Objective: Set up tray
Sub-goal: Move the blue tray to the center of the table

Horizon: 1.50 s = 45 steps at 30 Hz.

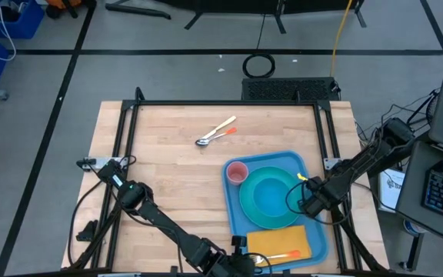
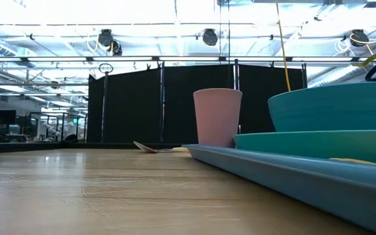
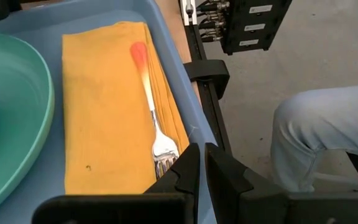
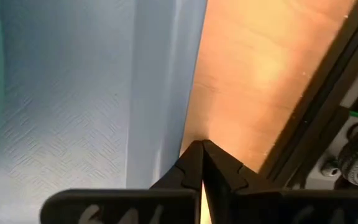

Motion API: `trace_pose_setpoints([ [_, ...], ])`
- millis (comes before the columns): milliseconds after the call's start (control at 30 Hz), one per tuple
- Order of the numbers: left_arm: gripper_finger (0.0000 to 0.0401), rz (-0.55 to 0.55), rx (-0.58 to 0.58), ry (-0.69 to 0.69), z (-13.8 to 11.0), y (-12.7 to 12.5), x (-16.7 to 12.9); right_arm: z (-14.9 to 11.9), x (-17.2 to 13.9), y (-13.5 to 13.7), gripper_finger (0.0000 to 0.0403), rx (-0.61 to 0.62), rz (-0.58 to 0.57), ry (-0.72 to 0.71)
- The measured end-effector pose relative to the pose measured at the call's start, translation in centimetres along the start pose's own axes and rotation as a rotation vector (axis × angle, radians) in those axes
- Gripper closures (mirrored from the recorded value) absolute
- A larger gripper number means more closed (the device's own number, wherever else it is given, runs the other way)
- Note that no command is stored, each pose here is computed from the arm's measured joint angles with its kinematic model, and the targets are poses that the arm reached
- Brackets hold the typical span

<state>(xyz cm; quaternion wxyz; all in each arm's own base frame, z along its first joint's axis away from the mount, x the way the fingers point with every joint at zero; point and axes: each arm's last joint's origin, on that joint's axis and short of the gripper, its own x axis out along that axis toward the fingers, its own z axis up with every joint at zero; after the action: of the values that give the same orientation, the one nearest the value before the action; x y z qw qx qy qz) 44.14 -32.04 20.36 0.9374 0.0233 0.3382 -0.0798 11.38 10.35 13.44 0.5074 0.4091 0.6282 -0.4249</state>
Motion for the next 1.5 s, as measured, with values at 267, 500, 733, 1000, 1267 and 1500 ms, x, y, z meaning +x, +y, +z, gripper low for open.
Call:
trace_pose_setpoints([
  [267,0.037,0.0,-0.015,0.0,0.0,0.0,0.0,-0.1,0.0,0.2,0.0403,0.001,0.022,0.006],
  [500,0.037,0.0,-0.017,0.0,0.0,0.0,0.0,-0.2,-0.1,0.5,0.0403,0.001,0.05,0.017],
  [733,0.037,-0.013,-0.017,0.004,0.0,0.0,0.0,-0.5,-0.3,1.1,0.0403,-0.007,0.102,0.037],
  [1000,0.037,-0.019,-0.023,0.001,0.0,-0.1,0.0,-0.6,-0.4,1.4,0.0403,-0.002,0.139,0.056],
  [1267,0.037,-0.024,-0.024,-0.005,0.1,-0.2,0.0,-0.2,-0.5,1.9,0.0403,-0.004,0.163,0.07],
  [1500,0.037,-0.027,-0.019,-0.006,0.1,-0.3,-0.1,0.1,-0.5,2.2,0.0403,-0.011,0.185,0.078],
])
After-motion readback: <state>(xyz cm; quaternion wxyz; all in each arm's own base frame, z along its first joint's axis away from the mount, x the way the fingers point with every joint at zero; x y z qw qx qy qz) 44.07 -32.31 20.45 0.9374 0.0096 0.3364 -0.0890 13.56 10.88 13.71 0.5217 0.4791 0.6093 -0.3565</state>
